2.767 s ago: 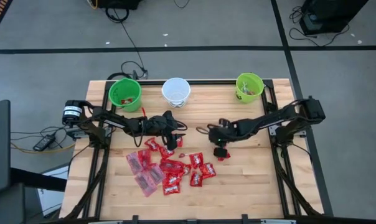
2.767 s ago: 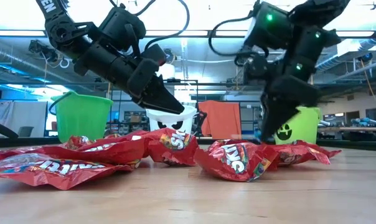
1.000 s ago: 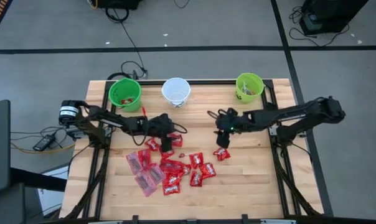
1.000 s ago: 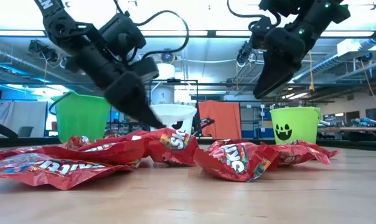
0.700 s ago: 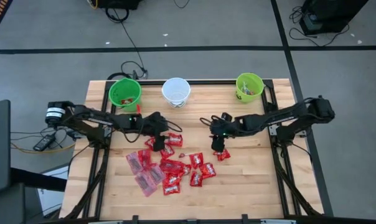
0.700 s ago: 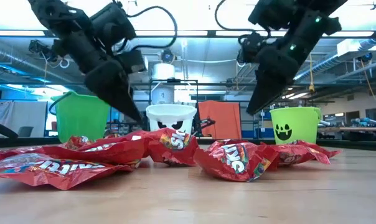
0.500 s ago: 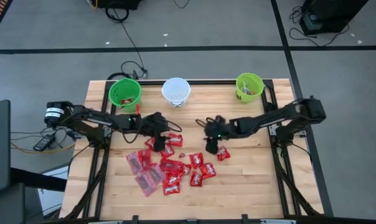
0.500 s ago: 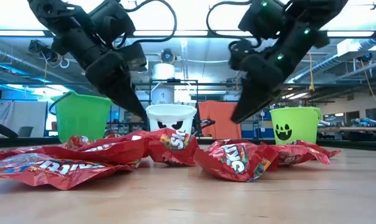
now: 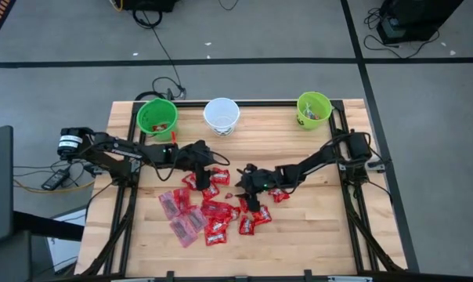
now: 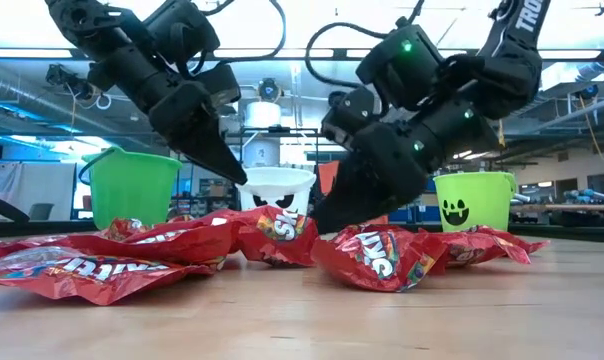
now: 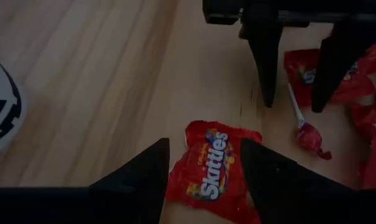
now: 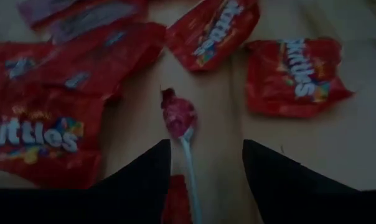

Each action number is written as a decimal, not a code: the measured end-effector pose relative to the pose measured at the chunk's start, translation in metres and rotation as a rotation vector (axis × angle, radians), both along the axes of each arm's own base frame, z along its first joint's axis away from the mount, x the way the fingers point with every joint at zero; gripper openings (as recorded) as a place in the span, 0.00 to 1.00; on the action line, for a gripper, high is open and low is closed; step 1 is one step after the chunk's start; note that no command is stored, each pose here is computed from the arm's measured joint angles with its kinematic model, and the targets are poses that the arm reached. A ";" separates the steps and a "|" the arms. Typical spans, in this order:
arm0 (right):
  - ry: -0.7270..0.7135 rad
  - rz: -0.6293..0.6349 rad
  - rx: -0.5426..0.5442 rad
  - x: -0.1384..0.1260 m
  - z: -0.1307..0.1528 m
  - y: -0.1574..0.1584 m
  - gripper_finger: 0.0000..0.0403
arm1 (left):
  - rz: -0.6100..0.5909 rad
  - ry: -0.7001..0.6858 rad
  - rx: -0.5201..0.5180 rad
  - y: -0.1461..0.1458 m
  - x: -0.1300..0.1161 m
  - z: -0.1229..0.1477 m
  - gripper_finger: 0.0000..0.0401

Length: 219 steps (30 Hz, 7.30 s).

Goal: Sort candy by brand, put in halloween buckets
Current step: Put the red lollipop into the light green bucket, then put the red candy into the white bucket

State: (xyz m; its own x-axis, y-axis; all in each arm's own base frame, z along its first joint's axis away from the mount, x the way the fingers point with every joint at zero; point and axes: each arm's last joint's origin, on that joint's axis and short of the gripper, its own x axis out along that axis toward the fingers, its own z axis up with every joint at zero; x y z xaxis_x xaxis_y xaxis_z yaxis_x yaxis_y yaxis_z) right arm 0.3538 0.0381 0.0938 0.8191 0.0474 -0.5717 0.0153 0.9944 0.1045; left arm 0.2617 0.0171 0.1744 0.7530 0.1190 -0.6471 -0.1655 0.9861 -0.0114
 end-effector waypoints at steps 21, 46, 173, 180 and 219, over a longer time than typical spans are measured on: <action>0.023 0.111 -0.075 -0.002 -0.002 0.002 0.19 | -0.002 -0.082 0.011 0.001 0.005 0.006 0.50; 0.004 0.199 -0.085 0.022 -0.022 0.005 0.28 | -0.012 -0.095 0.026 0.000 0.006 0.007 0.50; -0.114 0.046 0.027 -0.025 0.093 -0.100 0.53 | -0.115 -0.229 0.125 -0.011 0.031 -0.001 0.01; -0.117 0.161 0.106 -0.011 0.088 -0.097 0.53 | -0.126 -0.212 0.135 -0.012 0.030 -0.003 0.01; -0.155 -0.300 -0.344 0.018 0.142 -0.136 0.01 | 0.067 -0.118 0.151 -0.008 0.012 0.009 0.43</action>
